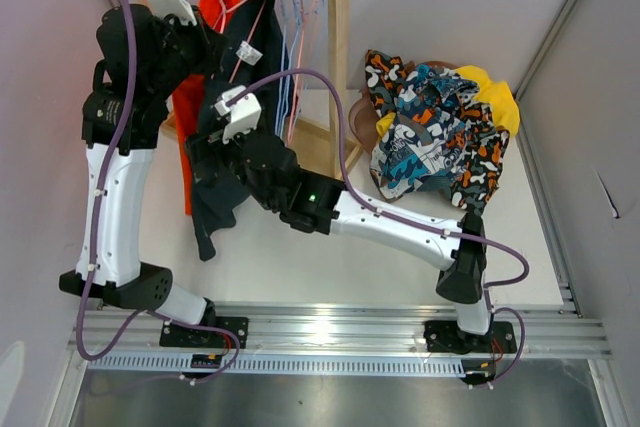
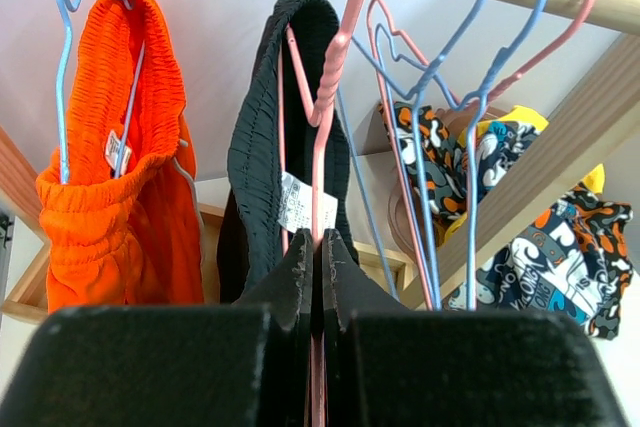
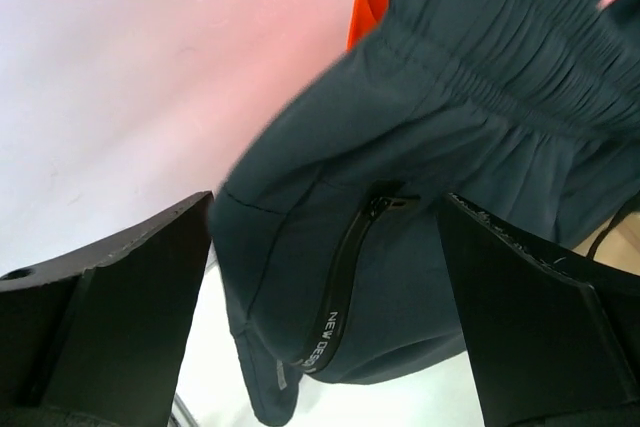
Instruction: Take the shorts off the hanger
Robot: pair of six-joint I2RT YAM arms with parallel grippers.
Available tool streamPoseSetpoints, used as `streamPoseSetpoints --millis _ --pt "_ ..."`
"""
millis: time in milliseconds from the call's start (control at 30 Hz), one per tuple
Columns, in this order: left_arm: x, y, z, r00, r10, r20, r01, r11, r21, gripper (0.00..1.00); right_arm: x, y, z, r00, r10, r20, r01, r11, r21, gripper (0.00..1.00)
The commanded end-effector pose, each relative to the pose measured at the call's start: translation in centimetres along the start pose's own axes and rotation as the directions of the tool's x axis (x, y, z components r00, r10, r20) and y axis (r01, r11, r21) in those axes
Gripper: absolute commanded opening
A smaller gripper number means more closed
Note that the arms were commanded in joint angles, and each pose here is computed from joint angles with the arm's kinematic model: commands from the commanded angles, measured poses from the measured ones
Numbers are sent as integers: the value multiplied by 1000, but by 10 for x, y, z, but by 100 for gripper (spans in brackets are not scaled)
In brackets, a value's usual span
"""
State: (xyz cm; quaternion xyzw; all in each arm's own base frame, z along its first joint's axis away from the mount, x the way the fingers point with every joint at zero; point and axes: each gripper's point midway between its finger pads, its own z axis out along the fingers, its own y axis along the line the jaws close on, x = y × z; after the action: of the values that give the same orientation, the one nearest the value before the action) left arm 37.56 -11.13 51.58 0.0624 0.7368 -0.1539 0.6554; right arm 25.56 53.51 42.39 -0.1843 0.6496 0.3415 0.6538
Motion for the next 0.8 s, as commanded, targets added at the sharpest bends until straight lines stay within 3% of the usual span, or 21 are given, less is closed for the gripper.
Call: streamPoseSetpoints --millis 0,67,200,267,300,633,767 --pt "-47 -13 -24 987 -11 158 3 999 53 0 9 1 0 999 42 -22 -42 998 40 99" --pt "-48 -13 -24 988 -13 154 5 999 53 0 20 1 -1 998 52 -39 -50 997 50 95" --pt "-56 -13 -22 985 -13 170 4 999 54 0 69 6 -12 991 49 -123 -42 997 59 58" --pt "-65 -15 -27 982 -14 190 3 998 61 0 82 10 -18 988 67 -140 -59 996 59 31" --pt "-65 -15 -26 982 -16 189 4 998 62 0 86 12 -19 987 81 -138 -74 996 56 0" --pt "-85 -3 -24 972 -38 231 24 998 65 0 190 36 -69 946 53 -320 -39 998 52 0" --pt "-87 6 -19 970 -41 239 29 998 52 0 209 45 -82 932 66 -356 -52 998 47 0"
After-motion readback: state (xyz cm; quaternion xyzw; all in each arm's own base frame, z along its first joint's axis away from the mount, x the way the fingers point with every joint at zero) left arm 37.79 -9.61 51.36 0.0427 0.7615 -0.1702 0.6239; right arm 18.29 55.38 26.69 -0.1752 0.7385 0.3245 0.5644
